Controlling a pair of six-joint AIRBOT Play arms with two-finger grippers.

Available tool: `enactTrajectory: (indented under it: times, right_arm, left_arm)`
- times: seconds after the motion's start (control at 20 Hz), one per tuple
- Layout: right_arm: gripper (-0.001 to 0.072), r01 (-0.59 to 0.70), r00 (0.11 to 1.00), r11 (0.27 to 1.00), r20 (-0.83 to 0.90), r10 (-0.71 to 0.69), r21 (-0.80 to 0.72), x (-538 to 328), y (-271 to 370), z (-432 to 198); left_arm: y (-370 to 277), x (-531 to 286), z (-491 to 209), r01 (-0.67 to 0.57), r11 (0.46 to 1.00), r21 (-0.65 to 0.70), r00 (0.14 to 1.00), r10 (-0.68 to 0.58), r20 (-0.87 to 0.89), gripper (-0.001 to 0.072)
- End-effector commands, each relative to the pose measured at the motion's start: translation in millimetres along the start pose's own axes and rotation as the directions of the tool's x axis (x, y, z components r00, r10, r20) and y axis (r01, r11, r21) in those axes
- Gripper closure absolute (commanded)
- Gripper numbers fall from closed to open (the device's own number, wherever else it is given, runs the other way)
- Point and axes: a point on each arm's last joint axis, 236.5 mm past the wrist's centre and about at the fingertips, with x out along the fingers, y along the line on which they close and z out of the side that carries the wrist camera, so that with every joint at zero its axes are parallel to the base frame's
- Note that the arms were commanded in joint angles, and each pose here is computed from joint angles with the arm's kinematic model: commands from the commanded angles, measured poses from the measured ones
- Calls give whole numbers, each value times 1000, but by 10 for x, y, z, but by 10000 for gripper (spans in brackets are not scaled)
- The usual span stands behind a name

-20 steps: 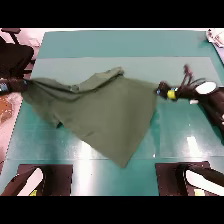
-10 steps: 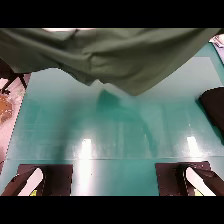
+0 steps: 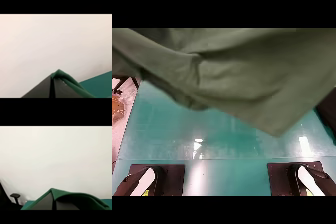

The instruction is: Fold the shirts.

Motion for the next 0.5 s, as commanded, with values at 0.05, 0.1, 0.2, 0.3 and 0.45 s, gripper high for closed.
enactTrajectory:
  times: [0.05, 0.1, 0.2, 0.3, 0.45]
  right_arm:
    - [688, 7, 972, 999, -233, 2, 37, 349, -324, -486]
    - [688, 21, 946, 997, -325, 3, 70, 476, -506, -746]
    - [688, 59, 860, 988, -509, 20, 139, 684, -886, -1328]
    - [688, 89, 757, 975, -650, 68, 206, 878, -1195, -1910]
    - [688, 130, 594, 946, -787, 165, 297, 1162, -1509, -2803]
  left_arm:
    - [236, 98, -561, -49, 999, -17, 982, 45, -182, 678]
    - [298, 178, -894, -44, 996, -74, 964, 23, -264, 678]
    - [377, 286, -1697, -50, 976, -212, 896, -50, -441, 678]
    - [429, 322, -2527, -92, 937, -336, 811, -125, -571, 677]
    - [416, 242, -3741, -219, 844, -489, 700, -213, -682, 678]
